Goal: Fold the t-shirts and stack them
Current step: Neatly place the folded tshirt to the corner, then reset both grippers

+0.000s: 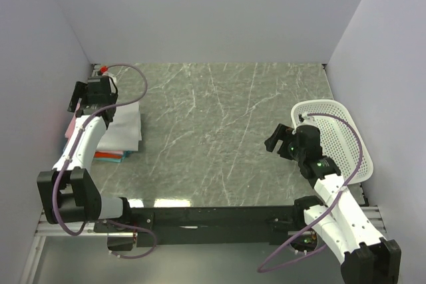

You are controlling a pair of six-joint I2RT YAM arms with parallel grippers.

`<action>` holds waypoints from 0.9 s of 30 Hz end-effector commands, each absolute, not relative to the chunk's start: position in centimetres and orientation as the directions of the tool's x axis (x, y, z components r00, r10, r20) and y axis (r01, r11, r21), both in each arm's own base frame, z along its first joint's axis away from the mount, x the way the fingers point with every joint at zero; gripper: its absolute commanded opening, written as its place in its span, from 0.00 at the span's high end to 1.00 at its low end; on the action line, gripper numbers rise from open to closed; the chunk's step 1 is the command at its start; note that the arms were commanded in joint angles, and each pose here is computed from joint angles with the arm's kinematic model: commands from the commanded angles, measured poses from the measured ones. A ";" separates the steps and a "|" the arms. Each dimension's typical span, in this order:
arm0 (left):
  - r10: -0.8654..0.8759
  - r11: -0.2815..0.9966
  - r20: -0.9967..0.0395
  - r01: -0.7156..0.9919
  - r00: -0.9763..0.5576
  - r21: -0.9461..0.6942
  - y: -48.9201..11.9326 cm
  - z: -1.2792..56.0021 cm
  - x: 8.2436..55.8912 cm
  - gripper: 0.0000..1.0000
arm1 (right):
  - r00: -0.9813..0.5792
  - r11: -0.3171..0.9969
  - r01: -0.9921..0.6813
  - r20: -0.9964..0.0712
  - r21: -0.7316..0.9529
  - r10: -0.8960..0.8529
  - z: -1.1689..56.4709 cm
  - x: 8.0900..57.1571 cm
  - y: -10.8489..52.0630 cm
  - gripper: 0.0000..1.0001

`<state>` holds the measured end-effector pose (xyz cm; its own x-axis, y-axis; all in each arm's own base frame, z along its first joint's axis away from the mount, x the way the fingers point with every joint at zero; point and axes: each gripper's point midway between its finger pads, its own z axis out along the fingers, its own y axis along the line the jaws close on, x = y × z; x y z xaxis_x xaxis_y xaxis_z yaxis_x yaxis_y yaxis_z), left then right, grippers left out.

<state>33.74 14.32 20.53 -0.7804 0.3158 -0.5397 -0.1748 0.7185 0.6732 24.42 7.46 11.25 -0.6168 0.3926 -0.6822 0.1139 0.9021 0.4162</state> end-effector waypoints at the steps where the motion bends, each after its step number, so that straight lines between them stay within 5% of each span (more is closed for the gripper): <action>1: 0.276 0.673 -0.622 -0.314 -0.733 0.669 15.6 24.0 34.9 0.01 | -0.610 0.911 0.106 -0.697 0.399 0.377 11.4 24.7 7.3 0.07; 14: -0.001 0.910 -0.894 -0.371 -0.448 0.185 9.6 32.5 39.3 0.01 | -0.626 0.902 0.082 -0.682 0.425 0.378 11.5 24.7 8.0 0.06; 27: -0.436 0.875 -0.875 -0.326 -0.209 -0.358 3.5 33.1 37.0 0.01 | -0.619 0.893 0.072 -0.682 0.443 0.389 11.8 24.4 8.3 0.05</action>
<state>37.91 6.05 30.55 -0.3391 -0.2917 -0.8944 -0.3957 0.9068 -0.1457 24.16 8.24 11.42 -0.6326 0.3893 -0.6695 0.0817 0.8932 0.4422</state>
